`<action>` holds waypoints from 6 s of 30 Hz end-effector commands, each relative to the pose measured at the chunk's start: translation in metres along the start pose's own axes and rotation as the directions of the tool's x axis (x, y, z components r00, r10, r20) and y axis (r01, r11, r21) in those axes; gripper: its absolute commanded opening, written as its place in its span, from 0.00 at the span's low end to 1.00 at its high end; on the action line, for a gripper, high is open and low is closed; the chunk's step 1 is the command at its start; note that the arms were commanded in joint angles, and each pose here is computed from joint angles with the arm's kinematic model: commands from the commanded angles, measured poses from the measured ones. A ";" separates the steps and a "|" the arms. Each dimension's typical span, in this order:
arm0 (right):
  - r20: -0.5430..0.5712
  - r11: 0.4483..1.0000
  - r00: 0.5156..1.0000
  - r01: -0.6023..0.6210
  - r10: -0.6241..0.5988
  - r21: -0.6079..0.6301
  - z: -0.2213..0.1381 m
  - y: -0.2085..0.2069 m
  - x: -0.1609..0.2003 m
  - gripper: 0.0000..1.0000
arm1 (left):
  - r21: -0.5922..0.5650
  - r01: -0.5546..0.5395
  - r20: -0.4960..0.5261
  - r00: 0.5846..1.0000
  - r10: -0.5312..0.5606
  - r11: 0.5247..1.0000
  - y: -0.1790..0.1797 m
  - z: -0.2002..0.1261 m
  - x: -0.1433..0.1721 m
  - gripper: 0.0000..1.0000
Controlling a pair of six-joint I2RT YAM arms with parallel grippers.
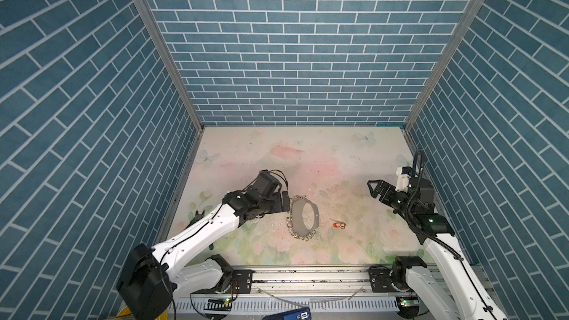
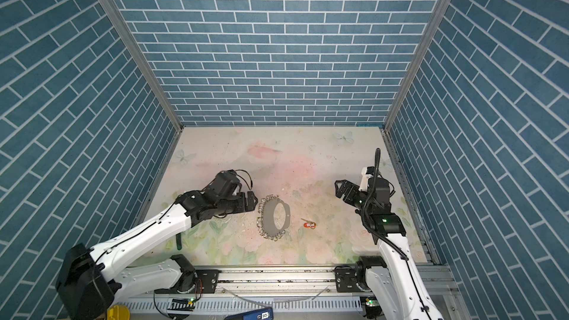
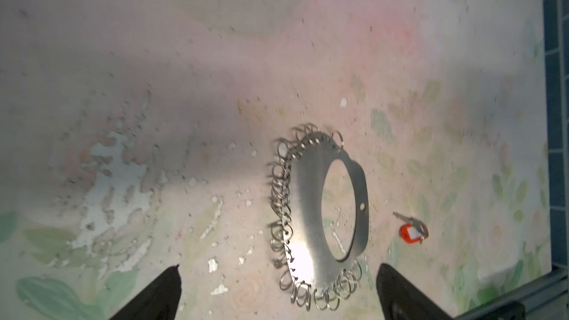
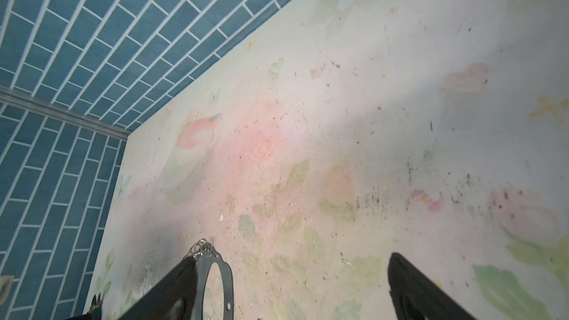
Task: Attach keys to a key ring
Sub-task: Move the keyring to the middle-left of the table, then rotate the keyring at the center of the table, then pick up the keyring from the center of the table.
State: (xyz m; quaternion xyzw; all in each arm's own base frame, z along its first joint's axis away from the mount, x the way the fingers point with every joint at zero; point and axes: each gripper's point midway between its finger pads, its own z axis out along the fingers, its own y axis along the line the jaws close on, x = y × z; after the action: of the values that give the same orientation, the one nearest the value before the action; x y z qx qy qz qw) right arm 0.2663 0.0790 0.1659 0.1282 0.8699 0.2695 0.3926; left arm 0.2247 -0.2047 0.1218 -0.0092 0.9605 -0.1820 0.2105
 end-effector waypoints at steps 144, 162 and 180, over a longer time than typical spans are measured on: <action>-0.658 0.942 0.693 0.326 -0.295 -0.079 0.150 0.165 0.201 0.19 | -0.101 0.034 -0.058 0.997 -0.040 0.994 0.086 0.081 0.008 0.58; -0.676 0.942 0.679 0.326 -0.288 -0.073 0.162 0.161 0.213 0.16 | -0.103 0.034 -0.065 0.997 -0.040 0.994 0.088 0.084 0.009 0.59; -0.630 0.939 0.708 0.328 -0.320 -0.108 0.156 0.168 0.203 0.00 | -0.058 -0.002 0.022 1.000 0.003 0.998 0.076 0.057 -0.010 0.61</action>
State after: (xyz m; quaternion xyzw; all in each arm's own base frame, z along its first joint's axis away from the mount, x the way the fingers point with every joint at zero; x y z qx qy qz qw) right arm 0.2494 0.3588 0.0375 -0.1253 0.9662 0.2044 0.0942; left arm 0.2620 -0.1583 0.0398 -0.0228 0.9655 -0.1587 0.2052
